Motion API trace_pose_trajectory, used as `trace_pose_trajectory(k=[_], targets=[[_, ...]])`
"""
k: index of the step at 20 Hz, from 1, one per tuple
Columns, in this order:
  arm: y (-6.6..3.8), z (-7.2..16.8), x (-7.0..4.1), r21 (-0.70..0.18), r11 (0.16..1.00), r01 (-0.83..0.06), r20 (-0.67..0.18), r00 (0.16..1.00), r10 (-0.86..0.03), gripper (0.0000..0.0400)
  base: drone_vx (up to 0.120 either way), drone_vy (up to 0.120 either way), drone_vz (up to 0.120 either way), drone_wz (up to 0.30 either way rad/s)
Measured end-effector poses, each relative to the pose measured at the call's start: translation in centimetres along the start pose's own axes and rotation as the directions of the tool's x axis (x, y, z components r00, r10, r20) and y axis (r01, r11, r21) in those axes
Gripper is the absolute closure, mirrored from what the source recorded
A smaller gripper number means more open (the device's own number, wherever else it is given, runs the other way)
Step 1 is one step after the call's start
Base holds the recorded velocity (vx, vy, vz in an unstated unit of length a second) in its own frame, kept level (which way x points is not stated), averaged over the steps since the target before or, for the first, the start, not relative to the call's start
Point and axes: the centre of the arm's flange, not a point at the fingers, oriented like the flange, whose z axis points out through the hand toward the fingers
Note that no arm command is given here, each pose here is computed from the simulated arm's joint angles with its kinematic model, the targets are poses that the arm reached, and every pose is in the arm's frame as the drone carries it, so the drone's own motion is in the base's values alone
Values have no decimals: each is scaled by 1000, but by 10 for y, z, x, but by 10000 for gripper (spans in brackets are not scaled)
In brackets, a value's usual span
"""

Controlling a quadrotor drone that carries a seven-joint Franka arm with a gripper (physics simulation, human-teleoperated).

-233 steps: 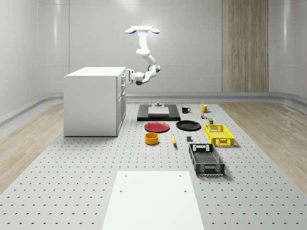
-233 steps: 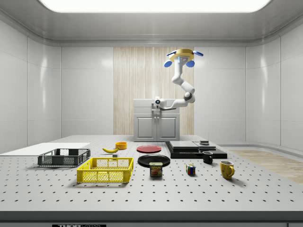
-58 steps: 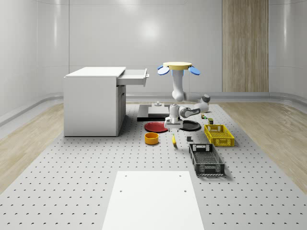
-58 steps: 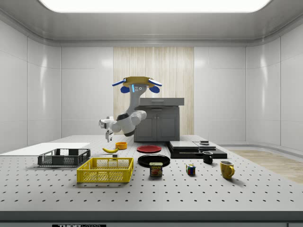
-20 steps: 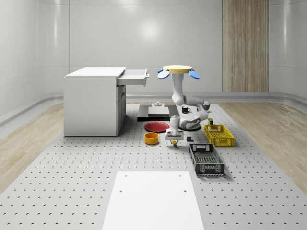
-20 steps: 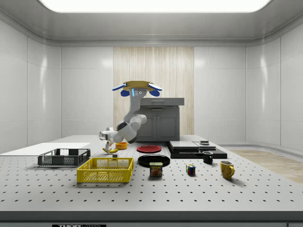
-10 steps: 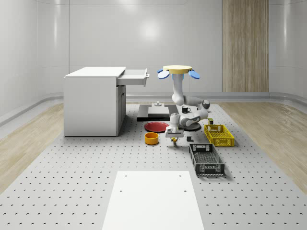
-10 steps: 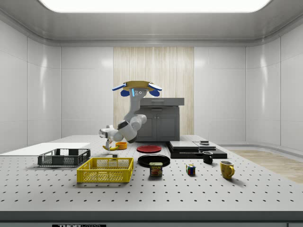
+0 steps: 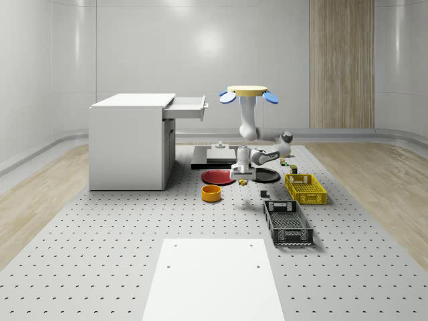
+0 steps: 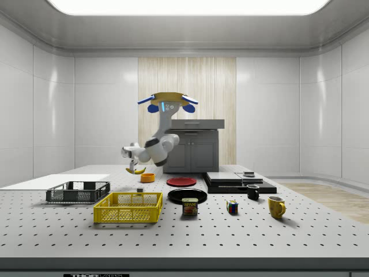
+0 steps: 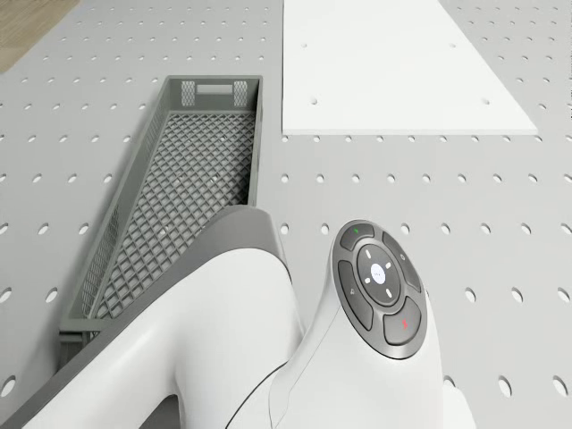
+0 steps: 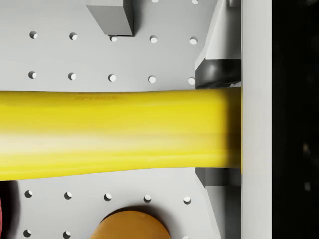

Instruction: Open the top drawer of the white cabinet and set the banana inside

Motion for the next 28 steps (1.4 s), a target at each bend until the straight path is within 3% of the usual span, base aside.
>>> trace_pose_trajectory(k=[18,28], targets=[[0,-7,0,0,1000,0,0,1000,0,210,-120,0,120,0],[0,-7,0,0,1000,-1,0,1000,1,210,-120,-96,120,0]])
